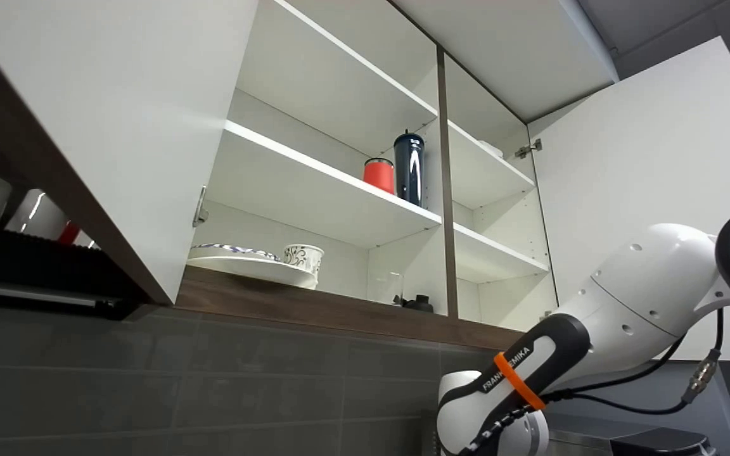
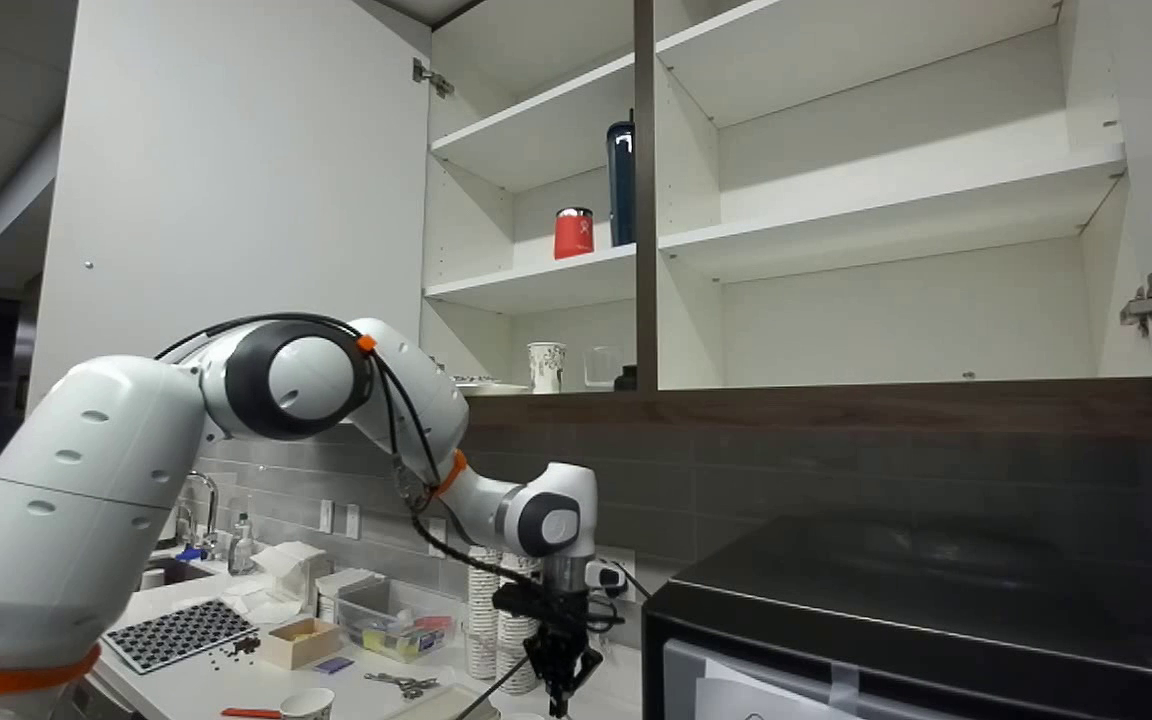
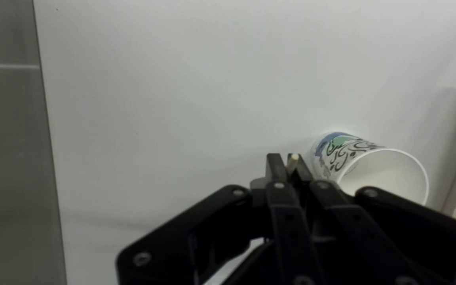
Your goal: Pick up the cup from the cabinet and put it on the counter
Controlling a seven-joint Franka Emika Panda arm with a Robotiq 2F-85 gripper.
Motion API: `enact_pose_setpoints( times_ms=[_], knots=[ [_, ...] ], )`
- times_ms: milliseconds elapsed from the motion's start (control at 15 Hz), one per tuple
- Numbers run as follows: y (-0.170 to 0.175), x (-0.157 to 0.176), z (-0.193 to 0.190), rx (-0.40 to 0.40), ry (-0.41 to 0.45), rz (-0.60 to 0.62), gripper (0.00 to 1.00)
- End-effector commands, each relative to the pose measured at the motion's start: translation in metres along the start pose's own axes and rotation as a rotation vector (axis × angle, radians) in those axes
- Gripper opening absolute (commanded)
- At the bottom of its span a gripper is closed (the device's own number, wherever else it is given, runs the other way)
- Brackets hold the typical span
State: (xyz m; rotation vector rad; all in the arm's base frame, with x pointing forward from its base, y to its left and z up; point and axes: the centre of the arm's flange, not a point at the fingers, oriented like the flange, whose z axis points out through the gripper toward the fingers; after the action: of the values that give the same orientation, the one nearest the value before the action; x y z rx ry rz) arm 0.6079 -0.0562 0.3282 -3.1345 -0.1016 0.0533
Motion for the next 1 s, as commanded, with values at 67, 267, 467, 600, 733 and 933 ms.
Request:
enact_pose_setpoints(
  times_ms=[67, 267, 467, 600, 733, 933],
  knots=[
    [0.006, -0.003, 0.029, -0.043, 0.02, 0.053, 0.32],
    [0.007, -0.004, 0.026, -0.06, 0.007, 0.064, 0.46],
    [0.007, -0.005, 0.019, -0.048, -0.014, 0.07, 0.7],
    [0.004, -0.007, 0.008, -0.034, -0.034, 0.078, 0.84],
    [-0.002, -0.012, -0.016, 0.005, -0.072, 0.077, 0.98],
    [-0.015, -0.028, -0.065, 0.041, -0.173, 0.047, 1.0]
  ],
)
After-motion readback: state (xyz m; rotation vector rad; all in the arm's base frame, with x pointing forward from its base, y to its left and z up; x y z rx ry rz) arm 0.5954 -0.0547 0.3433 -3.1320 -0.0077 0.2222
